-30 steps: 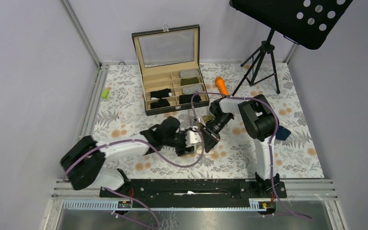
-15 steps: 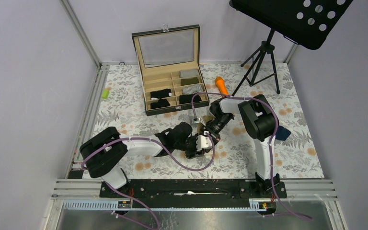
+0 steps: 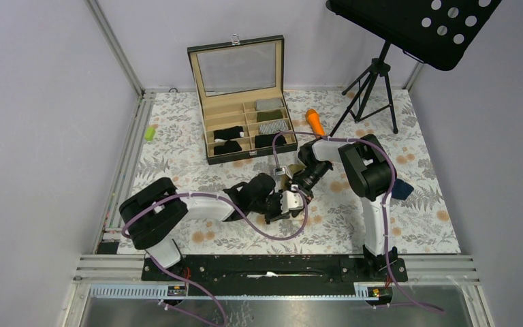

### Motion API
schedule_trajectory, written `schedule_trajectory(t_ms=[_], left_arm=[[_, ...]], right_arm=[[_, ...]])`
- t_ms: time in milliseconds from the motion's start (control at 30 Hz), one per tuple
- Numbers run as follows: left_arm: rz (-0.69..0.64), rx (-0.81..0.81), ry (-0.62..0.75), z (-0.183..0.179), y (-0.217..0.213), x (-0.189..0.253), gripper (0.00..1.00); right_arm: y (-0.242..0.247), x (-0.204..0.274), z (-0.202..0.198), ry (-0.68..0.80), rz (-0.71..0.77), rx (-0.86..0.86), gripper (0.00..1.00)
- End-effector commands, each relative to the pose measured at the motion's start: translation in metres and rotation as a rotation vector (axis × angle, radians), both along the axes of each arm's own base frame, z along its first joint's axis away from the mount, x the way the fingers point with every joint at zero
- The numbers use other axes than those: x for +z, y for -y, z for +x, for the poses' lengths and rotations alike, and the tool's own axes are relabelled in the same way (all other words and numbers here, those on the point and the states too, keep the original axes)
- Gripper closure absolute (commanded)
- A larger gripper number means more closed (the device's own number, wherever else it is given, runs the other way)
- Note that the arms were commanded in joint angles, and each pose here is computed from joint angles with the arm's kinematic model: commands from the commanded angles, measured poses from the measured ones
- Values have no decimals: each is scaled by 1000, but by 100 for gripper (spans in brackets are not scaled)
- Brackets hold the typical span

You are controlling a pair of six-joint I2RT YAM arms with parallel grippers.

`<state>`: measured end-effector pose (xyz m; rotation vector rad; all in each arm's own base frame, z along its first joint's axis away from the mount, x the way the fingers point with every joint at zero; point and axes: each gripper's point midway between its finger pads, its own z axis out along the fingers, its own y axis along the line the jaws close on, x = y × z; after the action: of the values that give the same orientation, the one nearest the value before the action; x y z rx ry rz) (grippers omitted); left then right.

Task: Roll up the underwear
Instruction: Roll the underwear to the center of the board.

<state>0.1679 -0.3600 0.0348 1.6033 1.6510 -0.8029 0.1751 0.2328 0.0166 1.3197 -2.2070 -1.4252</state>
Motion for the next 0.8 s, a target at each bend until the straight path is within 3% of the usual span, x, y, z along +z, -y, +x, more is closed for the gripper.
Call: schedule_trajectory(t_ms=[0, 167, 233, 367, 567, 767], left_arm=[[-53, -37, -16, 5, 18, 16, 91], [-29, -58, -80, 1, 16, 16, 100], [-22, -62, -112, -2, 16, 16, 100], [-37, -61, -212, -8, 24, 27, 100], [-50, -52, -347, -16, 29, 36, 100], [-31, -19, -438, -20, 21, 28, 100]], right_arm=[[6, -6, 4, 35, -24, 12, 73], [-2, 52, 13, -53, 85, -36, 46], [1, 63, 15, -53, 90, -35, 43], [7, 56, 30, -5, 55, -95, 51], [11, 19, 69, 102, -47, -233, 71], [14, -2, 84, 146, -119, -267, 78]])
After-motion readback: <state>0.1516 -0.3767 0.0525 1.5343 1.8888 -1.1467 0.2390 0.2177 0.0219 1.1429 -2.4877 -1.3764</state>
